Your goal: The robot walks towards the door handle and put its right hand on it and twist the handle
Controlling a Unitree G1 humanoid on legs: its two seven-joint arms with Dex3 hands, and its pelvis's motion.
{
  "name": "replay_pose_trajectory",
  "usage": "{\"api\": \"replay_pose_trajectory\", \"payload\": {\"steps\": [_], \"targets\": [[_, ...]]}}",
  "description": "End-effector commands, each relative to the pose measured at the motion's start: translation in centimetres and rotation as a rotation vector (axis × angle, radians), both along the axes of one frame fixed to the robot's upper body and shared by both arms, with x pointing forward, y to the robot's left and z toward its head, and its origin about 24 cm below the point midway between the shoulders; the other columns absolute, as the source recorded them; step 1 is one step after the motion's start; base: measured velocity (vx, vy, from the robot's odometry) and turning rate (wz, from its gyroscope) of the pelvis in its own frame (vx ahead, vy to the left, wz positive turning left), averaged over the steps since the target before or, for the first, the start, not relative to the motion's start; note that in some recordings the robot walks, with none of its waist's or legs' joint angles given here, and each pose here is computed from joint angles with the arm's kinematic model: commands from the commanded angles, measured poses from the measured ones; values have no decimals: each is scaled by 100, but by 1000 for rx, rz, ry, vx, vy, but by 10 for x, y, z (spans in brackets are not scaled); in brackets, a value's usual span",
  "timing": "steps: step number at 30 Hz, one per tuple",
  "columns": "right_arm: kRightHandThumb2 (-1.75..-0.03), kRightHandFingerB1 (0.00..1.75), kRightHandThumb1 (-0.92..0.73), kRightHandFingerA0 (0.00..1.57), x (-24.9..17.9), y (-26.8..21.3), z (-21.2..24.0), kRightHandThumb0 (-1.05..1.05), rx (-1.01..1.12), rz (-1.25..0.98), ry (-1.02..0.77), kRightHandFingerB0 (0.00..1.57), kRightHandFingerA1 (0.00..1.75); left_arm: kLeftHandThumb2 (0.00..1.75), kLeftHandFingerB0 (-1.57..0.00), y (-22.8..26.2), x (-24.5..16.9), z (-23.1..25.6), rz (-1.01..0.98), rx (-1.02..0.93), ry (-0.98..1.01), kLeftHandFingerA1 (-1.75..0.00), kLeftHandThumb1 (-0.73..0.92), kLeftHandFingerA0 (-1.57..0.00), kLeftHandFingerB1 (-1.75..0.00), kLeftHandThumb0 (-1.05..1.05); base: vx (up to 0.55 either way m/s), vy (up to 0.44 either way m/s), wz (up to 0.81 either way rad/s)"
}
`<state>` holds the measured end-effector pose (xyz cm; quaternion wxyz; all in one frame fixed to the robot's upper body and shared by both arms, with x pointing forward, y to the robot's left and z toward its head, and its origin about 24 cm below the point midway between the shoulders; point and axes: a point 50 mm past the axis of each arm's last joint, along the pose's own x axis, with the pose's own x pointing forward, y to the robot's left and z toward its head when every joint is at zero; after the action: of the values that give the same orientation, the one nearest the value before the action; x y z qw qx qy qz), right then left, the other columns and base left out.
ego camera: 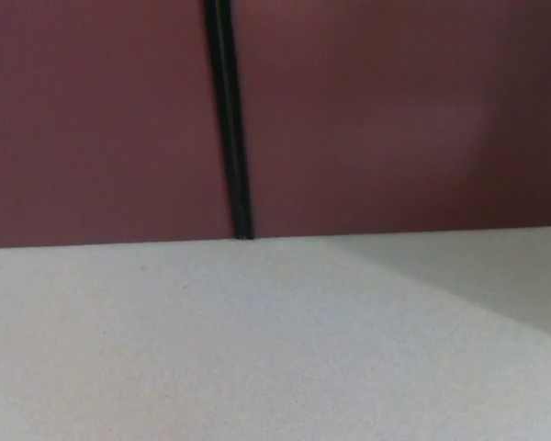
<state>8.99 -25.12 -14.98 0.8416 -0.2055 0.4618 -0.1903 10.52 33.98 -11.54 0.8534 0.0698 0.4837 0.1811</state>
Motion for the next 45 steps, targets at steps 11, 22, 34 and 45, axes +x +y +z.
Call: {"api": "replay_pose_trajectory", "payload": {"steps": [11,22,34,45], "targets": [[-59,40,-61,65,-6,4,-4,-34,28,-5,60,55,48,58,-46,-4,-5,-3,-122,25,72,-47,58,-66,-39,-23,147,204,0],[-59,41,-60,67,-16,10,-9,-34,47,16,120,57,51,57,-43,-3,-15,-5,-233,54,155,-46,58,-64,-38,-25,210,-41,7],[-59,41,-60,69,-16,12,-10,-32,24,70,141,55,52,58,-42,-3,-21,-6,-231,65,158,-47,57,-64,-37,-27,211,-174,-6],[-59,41,-60,68,-18,17,-11,-32,47,73,153,57,50,58,-43,0,-26,-5,-231,67,159,-47,57,-64,-37,-27,177,99,0]]}}
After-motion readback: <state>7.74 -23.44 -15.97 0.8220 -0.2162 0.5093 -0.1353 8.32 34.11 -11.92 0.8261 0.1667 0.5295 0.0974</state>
